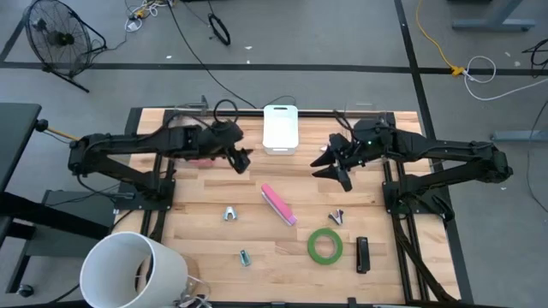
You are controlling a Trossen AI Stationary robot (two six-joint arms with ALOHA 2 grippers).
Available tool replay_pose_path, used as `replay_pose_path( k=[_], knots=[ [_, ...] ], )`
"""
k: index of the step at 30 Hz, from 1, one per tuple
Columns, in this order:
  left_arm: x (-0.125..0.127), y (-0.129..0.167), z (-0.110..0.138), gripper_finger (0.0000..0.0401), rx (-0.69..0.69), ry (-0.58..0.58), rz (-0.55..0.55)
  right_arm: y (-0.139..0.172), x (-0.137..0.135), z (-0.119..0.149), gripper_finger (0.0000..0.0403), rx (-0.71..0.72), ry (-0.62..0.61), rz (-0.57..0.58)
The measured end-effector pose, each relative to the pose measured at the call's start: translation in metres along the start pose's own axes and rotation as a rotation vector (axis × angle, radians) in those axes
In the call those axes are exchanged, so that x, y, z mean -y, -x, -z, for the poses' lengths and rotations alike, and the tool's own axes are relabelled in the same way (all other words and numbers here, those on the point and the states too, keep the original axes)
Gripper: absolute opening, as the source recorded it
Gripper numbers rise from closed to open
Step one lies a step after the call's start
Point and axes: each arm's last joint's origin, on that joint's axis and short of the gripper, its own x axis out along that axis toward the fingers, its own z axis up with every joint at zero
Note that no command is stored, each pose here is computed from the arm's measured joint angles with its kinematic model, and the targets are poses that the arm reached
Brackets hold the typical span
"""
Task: Pick and place Stapler, Stapler remover, tape
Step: Put the green tape into the left transparent bin
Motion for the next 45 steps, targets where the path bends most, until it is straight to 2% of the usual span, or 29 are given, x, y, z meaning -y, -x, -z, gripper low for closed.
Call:
replay_pose_path(
  k=[8, 14, 22, 27, 37, 45],
  knots=[
    [0.023, 0.008, -0.001, 0.027, 0.076, -0.011, 0.103, -0.004, -0.003, 0.005, 0.0174, -0.048, -0.013, -0.01],
    [0.03, 0.012, 0.003, 0.027, 0.073, -0.031, 0.129, -0.011, -0.007, 0.015, 0.0213, -0.143, -0.009, -0.011],
    [0.03, 0.012, 0.003, 0.027, 0.072, -0.032, 0.127, -0.025, -0.02, 0.031, 0.0263, -0.265, 0.205, 0.015],
    [0.03, 0.012, 0.003, 0.027, 0.071, -0.032, 0.127, -0.037, -0.031, 0.041, 0.0264, -0.333, 0.315, 0.021],
    [0.03, 0.011, 0.004, 0.027, 0.067, -0.062, 0.128, -0.069, -0.051, 0.072, 0.0263, -0.528, 0.377, -0.002],
    [0.03, 0.011, 0.004, 0.027, 0.066, -0.087, 0.126, -0.102, -0.058, 0.102, 0.0263, -0.687, 0.344, 0.002]
  ],
)
